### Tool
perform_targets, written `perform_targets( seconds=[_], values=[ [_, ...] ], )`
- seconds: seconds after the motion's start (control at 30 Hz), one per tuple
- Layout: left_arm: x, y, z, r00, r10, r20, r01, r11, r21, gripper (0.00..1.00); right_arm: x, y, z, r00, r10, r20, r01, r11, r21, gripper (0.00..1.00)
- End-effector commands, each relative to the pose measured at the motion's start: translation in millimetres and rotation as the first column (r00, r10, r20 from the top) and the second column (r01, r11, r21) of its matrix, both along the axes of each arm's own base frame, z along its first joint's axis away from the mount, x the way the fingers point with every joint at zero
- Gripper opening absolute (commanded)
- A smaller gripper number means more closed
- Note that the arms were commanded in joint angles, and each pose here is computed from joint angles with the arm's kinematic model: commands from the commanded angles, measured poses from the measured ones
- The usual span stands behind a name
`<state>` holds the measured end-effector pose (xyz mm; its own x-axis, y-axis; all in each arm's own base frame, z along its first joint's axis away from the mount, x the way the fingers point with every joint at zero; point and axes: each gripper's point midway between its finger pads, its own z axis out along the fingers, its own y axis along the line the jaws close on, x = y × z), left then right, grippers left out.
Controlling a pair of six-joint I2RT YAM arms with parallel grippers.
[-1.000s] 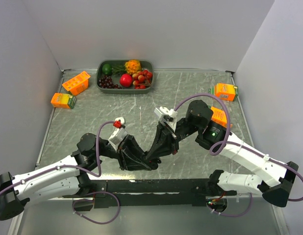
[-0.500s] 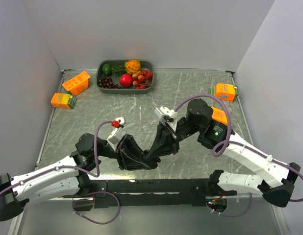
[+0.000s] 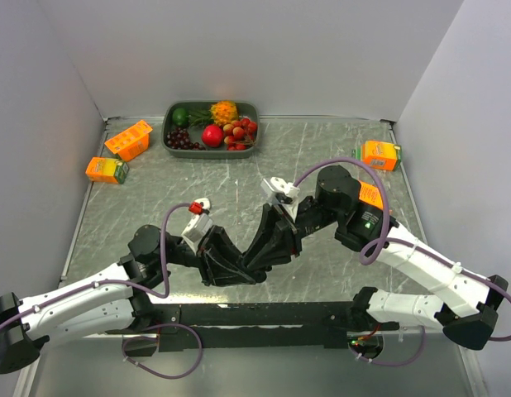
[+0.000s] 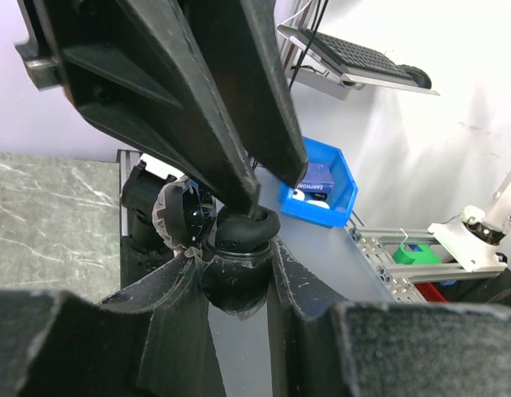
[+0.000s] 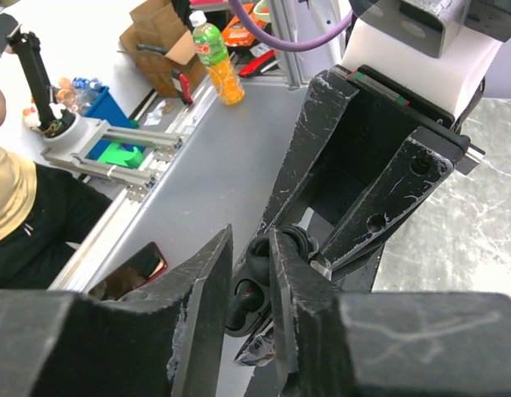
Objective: Insert the wireless bluetooth earbuds into the charging case
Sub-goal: Place the earbud in the charging case.
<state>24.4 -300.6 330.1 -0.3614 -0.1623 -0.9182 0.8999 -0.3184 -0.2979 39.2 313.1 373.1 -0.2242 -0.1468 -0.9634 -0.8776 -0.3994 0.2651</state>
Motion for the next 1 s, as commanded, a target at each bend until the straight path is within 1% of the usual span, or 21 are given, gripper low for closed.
perform_targets(
  seconds=[0.0, 0.13, 0.33, 0.47, 0.63, 0.9, 0.97],
  values=[
    [-12.8, 12.4, 43.7, 0.992, -0.013, 0.124, 0.031, 0.989, -0.146, 0.01, 13.7, 4.6, 5.6, 0.996, -0.083, 0.032, 0.083, 0.997, 0.005, 0.36],
    [-12.2, 12.1, 41.8, 0.992, -0.011, 0.123, 0.028, 0.990, -0.141, 0.01, 14.5, 3.2, 12.2, 0.994, -0.100, 0.040, 0.100, 0.995, 0.016, 0.43],
    [-10.6, 12.2, 38.2, 0.992, 0.003, 0.123, 0.014, 0.991, -0.135, 0.01, 21.0, 1.6, 20.3, 0.987, -0.151, 0.050, 0.150, 0.988, 0.031, 0.47],
    [-3.4, 12.0, 33.8, 0.991, 0.054, 0.119, -0.038, 0.991, -0.130, 0.01, 27.7, -5.9, 36.5, 0.969, -0.239, 0.069, 0.234, 0.969, 0.076, 0.48],
    [4.2, 13.8, 27.2, 0.987, 0.113, 0.115, -0.098, 0.987, -0.124, 0.01, 34.3, -17.4, 52.1, 0.937, -0.337, 0.095, 0.328, 0.940, 0.094, 0.50],
    [10.1, 16.1, 25.0, 0.981, 0.159, 0.107, -0.145, 0.981, -0.131, 0.01, 33.7, -26.1, 56.2, 0.924, -0.369, 0.100, 0.361, 0.928, 0.093, 0.52],
    [15.8, 15.7, 24.4, 0.976, 0.192, 0.098, -0.179, 0.975, -0.130, 0.01, 30.9, -24.8, 54.8, 0.923, -0.369, 0.107, 0.362, 0.929, 0.073, 0.52]
  ],
)
